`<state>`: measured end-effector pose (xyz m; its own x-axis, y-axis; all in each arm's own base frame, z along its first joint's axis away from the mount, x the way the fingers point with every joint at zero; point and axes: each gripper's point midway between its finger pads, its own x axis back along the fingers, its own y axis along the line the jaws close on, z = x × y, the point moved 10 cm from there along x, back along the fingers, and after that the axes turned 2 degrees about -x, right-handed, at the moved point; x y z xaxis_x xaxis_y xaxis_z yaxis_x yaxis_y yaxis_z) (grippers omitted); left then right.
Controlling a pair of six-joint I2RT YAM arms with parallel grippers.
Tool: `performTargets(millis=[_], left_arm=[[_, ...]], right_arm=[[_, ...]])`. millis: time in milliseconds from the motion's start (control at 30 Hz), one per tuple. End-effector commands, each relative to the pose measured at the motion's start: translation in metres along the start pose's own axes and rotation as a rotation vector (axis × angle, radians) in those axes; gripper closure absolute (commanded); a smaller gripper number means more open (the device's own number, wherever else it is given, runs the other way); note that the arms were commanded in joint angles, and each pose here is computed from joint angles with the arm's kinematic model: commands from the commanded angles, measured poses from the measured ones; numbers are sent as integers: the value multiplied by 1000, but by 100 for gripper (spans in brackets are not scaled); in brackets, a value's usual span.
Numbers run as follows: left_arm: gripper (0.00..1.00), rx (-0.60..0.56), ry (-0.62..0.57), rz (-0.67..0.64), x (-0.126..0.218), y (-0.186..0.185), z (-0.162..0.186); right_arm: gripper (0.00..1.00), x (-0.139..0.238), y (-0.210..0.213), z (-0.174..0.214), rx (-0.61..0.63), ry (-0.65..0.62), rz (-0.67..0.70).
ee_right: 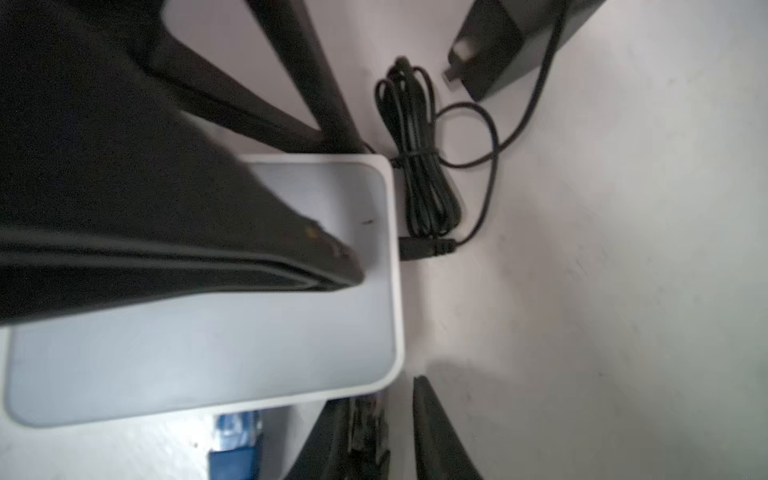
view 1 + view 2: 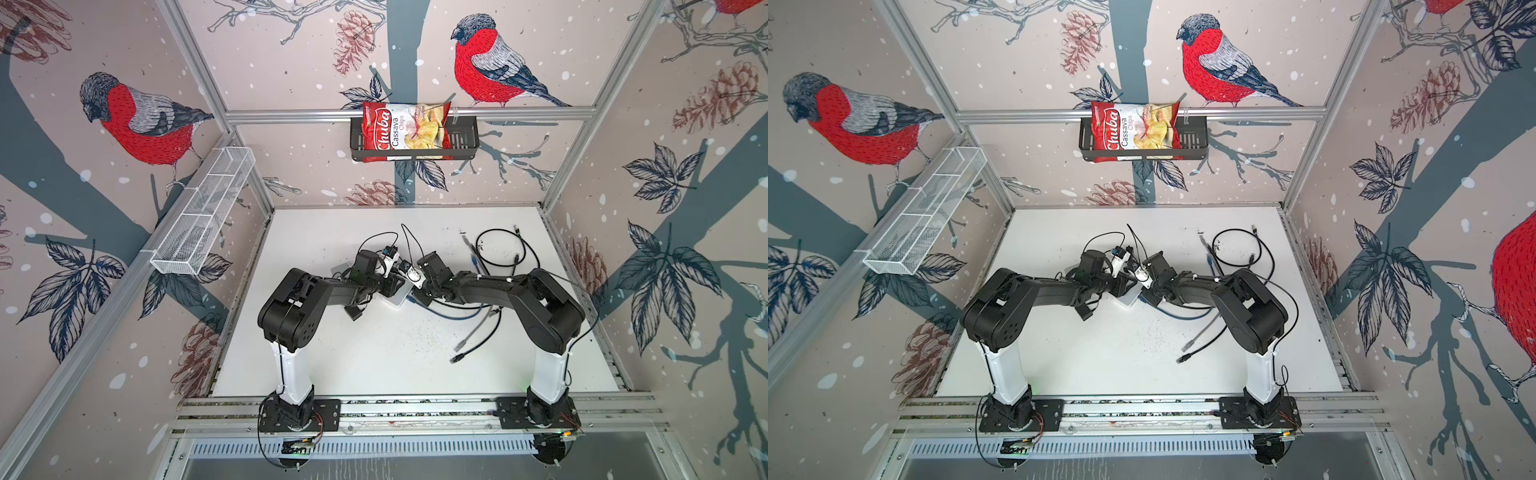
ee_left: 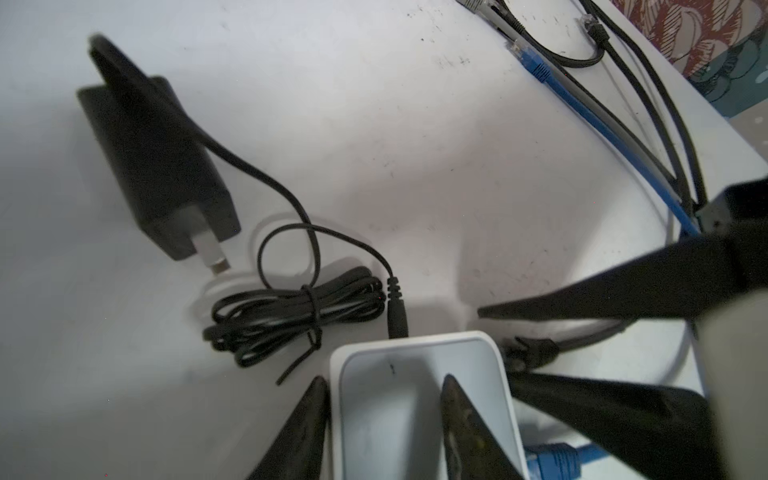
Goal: Insert the plug into the switch port
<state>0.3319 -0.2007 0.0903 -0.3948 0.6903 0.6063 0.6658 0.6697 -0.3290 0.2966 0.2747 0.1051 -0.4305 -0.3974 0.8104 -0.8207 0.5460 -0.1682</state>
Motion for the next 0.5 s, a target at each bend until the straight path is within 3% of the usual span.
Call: performTargets(millis=[0,467], left_arm=[[57,130,234,87,3,-7,40],[57,159,220,35,7,-4,34]], right_arm=[[71,10,-3,1,48,31,-4],[66,35,-6,13,149,36,-30]])
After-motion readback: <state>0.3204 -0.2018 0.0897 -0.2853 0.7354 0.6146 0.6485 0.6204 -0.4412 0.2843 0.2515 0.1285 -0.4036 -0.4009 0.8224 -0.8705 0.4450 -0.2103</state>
